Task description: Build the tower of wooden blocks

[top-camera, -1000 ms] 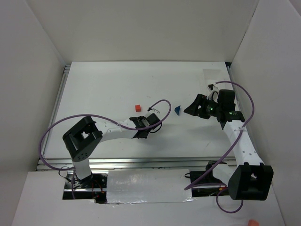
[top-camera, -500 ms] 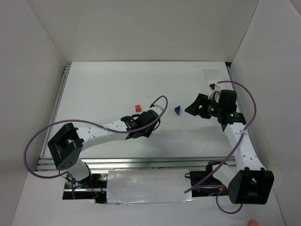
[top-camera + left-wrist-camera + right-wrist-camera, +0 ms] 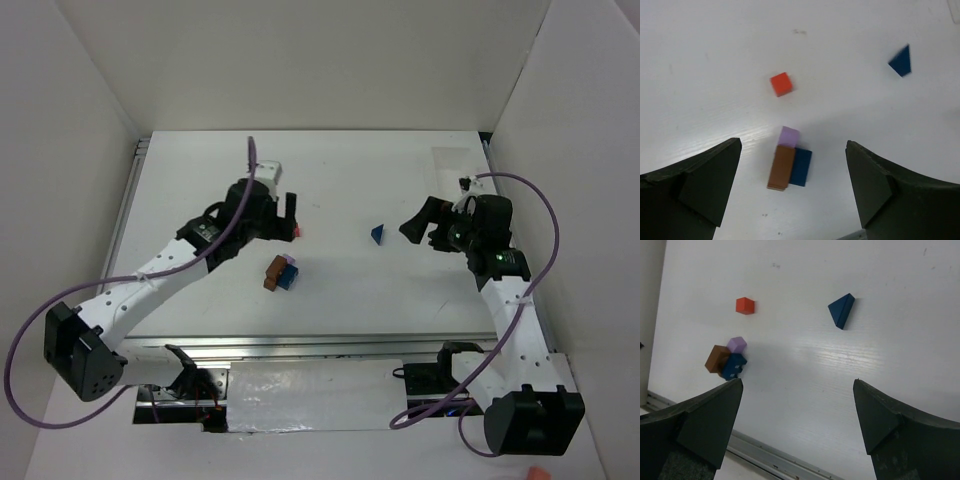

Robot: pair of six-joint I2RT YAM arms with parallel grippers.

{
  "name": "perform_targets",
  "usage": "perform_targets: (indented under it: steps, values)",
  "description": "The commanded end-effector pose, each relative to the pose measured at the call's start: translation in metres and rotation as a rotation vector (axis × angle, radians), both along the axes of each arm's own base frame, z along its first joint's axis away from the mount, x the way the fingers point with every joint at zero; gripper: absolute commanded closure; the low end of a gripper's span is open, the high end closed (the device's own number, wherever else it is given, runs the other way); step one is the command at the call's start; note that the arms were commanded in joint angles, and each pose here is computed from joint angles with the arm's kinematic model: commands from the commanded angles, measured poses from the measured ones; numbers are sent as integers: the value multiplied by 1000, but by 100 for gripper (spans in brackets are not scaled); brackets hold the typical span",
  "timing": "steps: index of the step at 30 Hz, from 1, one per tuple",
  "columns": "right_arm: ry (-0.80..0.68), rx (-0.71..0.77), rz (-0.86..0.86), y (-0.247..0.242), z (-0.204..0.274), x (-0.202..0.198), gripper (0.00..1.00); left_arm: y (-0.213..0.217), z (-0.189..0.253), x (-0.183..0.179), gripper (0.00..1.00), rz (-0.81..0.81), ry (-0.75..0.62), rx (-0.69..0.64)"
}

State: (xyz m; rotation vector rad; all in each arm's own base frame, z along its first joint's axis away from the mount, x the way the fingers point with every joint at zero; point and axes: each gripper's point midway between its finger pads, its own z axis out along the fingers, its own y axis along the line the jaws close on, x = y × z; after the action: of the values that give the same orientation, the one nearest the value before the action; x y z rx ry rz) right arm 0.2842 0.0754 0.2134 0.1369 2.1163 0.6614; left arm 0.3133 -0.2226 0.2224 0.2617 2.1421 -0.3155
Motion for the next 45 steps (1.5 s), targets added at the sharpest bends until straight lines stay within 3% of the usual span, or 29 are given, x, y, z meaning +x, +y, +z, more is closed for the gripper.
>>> perform_targets:
  steps: [1,6,11,17,22,26,30,37,45]
  values:
    - [19,-44,-91,-15,-1,7,0,38,-9,7,1,99,86,-103]
    - [92,-130,-155,-17,-22,22,0,68,-7,18,1,162,77,-216]
    - [105,-186,-72,22,-24,43,0,81,-13,31,1,176,78,-261]
    - [142,-186,-73,30,-30,56,0,64,-45,62,1,142,208,-172]
    - [175,-232,-141,18,-41,55,0,26,-62,80,1,98,229,-90]
    - [184,-249,-182,9,-45,52,0,11,-73,99,1,155,246,15]
    - [189,-243,-185,5,-50,48,0,11,-112,103,1,263,330,188]
    - [208,-242,-196,-4,-55,45,0,13,-139,112,1,333,357,263]
    - [225,-224,-190,-9,-59,40,1,4,-157,123,1,286,359,277]
